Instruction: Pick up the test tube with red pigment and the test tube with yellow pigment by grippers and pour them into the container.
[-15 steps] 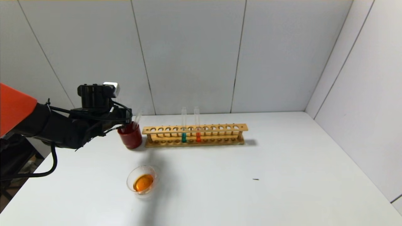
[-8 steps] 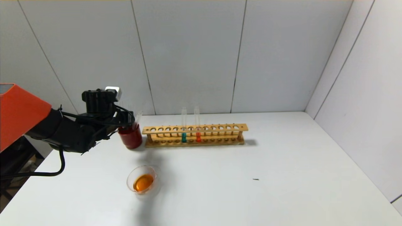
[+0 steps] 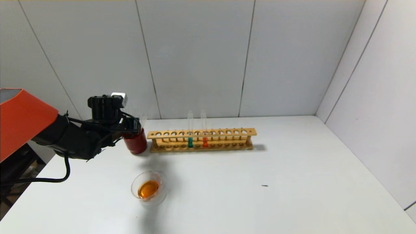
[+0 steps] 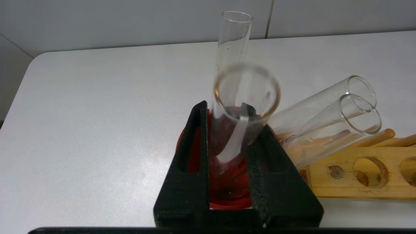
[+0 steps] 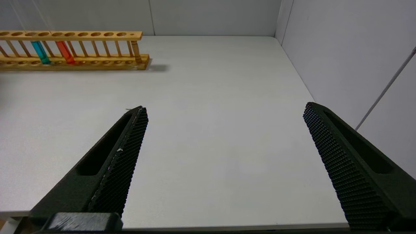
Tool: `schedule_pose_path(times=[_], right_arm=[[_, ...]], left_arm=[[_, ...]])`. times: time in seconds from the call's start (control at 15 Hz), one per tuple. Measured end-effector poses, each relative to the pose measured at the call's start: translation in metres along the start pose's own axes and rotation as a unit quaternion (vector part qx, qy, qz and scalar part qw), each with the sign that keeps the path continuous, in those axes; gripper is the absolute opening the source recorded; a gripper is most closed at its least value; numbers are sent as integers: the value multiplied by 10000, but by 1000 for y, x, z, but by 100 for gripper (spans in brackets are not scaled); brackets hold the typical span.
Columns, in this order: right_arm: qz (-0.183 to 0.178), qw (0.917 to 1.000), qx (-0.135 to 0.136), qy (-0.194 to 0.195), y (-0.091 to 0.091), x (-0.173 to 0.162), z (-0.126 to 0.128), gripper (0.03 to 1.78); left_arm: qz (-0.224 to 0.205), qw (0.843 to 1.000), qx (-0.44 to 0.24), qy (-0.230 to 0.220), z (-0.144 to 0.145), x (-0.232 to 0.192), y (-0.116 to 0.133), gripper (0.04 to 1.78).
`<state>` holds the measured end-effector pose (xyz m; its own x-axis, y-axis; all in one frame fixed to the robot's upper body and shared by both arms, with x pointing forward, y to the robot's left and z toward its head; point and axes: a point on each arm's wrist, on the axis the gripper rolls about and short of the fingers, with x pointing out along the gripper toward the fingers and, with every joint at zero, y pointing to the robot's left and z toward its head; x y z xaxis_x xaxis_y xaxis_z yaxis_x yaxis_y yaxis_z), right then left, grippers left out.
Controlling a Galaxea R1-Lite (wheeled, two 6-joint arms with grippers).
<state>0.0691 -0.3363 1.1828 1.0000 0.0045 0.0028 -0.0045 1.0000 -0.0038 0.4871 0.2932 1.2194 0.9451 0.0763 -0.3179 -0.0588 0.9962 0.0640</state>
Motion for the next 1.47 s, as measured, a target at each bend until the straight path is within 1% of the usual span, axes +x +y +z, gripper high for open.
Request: schedule_pose_path(times=[0.13,0.27,0.47,0.6,0.67,0.8,1.47], right_arm=[[2,10000,0,0,0,0,0,175],[-2,10000,-2,0,0,0,0,175],[-4,10000,-2,0,0,0,0,175],[-4,10000,0,0,0,0,0,175],[-4,10000,-2,0,0,0,0,175],[-2,10000,-2,0,0,0,0,175],[-2,10000,-2,0,0,0,0,175]], left_arm=[[2,10000,7,-16,1,0,0,57],[9,10000,0,-41,3,-1,0,87],[8,10000,2,-85,7,-5,1,138],[11,9999,9,-145,13,-11,2,160],[11,9998,9,-182,16,-14,3,167],[11,9997,4,-227,21,-19,4,175],[16,9993,-17,-379,39,-41,8,175]])
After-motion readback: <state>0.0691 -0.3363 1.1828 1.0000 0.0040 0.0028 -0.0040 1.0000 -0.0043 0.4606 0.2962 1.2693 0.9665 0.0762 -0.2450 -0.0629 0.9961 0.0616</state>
